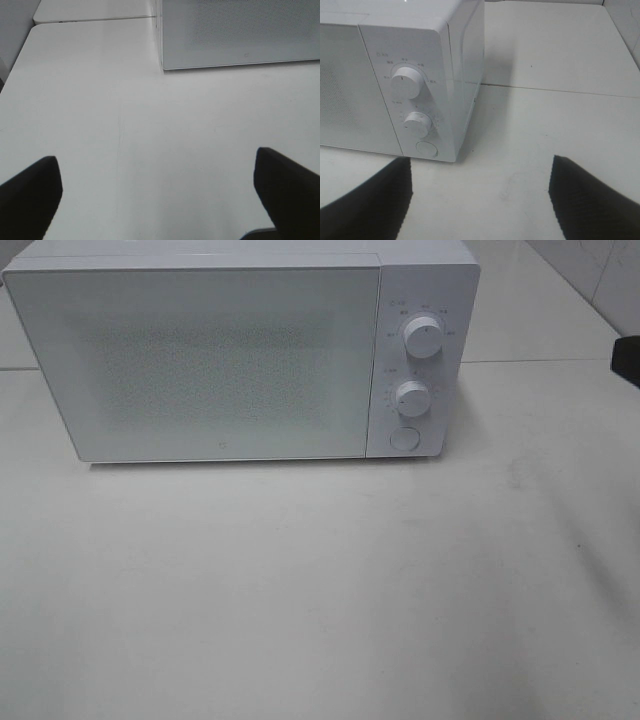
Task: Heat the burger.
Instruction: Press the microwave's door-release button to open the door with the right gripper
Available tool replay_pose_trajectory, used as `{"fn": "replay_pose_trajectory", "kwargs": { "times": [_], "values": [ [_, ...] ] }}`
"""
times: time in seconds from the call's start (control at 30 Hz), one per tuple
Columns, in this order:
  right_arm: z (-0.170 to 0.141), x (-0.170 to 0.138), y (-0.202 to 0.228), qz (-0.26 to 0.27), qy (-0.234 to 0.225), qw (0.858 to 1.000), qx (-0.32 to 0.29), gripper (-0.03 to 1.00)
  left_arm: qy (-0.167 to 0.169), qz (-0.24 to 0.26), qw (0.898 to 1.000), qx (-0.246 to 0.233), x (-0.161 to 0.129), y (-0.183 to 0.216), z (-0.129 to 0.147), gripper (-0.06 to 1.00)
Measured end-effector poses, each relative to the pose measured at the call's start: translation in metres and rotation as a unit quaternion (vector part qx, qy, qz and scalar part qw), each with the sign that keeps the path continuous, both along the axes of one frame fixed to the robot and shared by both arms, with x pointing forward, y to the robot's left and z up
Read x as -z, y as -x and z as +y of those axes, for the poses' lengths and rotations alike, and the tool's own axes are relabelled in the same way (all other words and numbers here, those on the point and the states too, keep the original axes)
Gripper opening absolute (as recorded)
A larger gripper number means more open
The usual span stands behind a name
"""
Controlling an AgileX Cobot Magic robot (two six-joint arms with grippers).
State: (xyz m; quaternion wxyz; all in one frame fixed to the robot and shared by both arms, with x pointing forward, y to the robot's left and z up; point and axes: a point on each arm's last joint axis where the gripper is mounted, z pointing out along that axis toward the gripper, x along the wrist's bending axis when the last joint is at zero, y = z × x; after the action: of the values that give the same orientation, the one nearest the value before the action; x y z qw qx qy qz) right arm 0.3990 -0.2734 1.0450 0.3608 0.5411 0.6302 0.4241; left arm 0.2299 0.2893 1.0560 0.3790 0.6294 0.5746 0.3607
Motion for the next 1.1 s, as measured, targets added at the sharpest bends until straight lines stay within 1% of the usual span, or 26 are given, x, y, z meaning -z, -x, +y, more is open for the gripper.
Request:
{"fn": "replay_pose_trajectory", "kwargs": {
  "times": [0.07,0.1,0.17,0.2,0.27,0.3,0.33,0.37,0.57,0.73,0.8,1.1],
  "values": [
    [0.000,0.005,-0.003,-0.003,0.000,1.000,0.000,0.75,0.000,0.000,1.000,0.000,0.000,0.000,0.000,0.97],
    [0.001,0.013,-0.007,-0.014,-0.002,1.000,0.001,0.75,0.000,0.000,1.000,0.000,0.000,0.000,0.000,0.97],
    [0.001,0.016,-0.010,-0.023,-0.003,1.000,0.001,0.75,0.000,0.000,1.000,0.000,0.000,0.000,0.000,0.97],
    [0.002,0.019,-0.015,-0.051,-0.007,0.999,0.002,0.75,0.000,0.000,1.000,0.000,0.000,0.000,0.000,0.97],
    [0.002,0.022,-0.017,-0.058,-0.008,0.998,0.002,0.75,0.000,0.000,1.000,0.000,0.000,0.000,0.000,0.97],
    [0.003,0.026,-0.021,-0.084,-0.012,0.996,0.002,0.75,0.000,0.000,1.000,0.000,0.000,0.000,0.000,0.97],
    [0.003,0.026,-0.021,-0.084,-0.012,0.996,0.002,0.75,0.000,0.000,1.000,0.000,0.000,0.000,0.000,0.97],
    [0.003,0.032,-0.025,-0.094,-0.015,0.995,0.004,0.75,0.000,0.000,1.000,0.000,0.000,0.000,0.000,0.97],
    [0.003,0.049,-0.033,-0.098,-0.019,0.995,0.017,0.75,0.000,0.000,1.000,0.000,0.000,0.000,0.000,0.97],
    [0.009,0.063,-0.037,-0.102,-0.004,0.995,0.022,0.75,0.000,0.000,1.000,0.000,0.000,0.000,0.000,0.97],
    [0.017,0.075,-0.039,-0.103,0.005,0.994,0.025,0.75,0.000,0.000,1.000,0.000,0.000,0.000,0.000,0.97],
    [0.039,0.096,-0.044,-0.107,0.010,0.994,0.029,0.75,0.000,0.000,1.000,0.000,0.000,0.000,0.000,0.97]
  ]
}}
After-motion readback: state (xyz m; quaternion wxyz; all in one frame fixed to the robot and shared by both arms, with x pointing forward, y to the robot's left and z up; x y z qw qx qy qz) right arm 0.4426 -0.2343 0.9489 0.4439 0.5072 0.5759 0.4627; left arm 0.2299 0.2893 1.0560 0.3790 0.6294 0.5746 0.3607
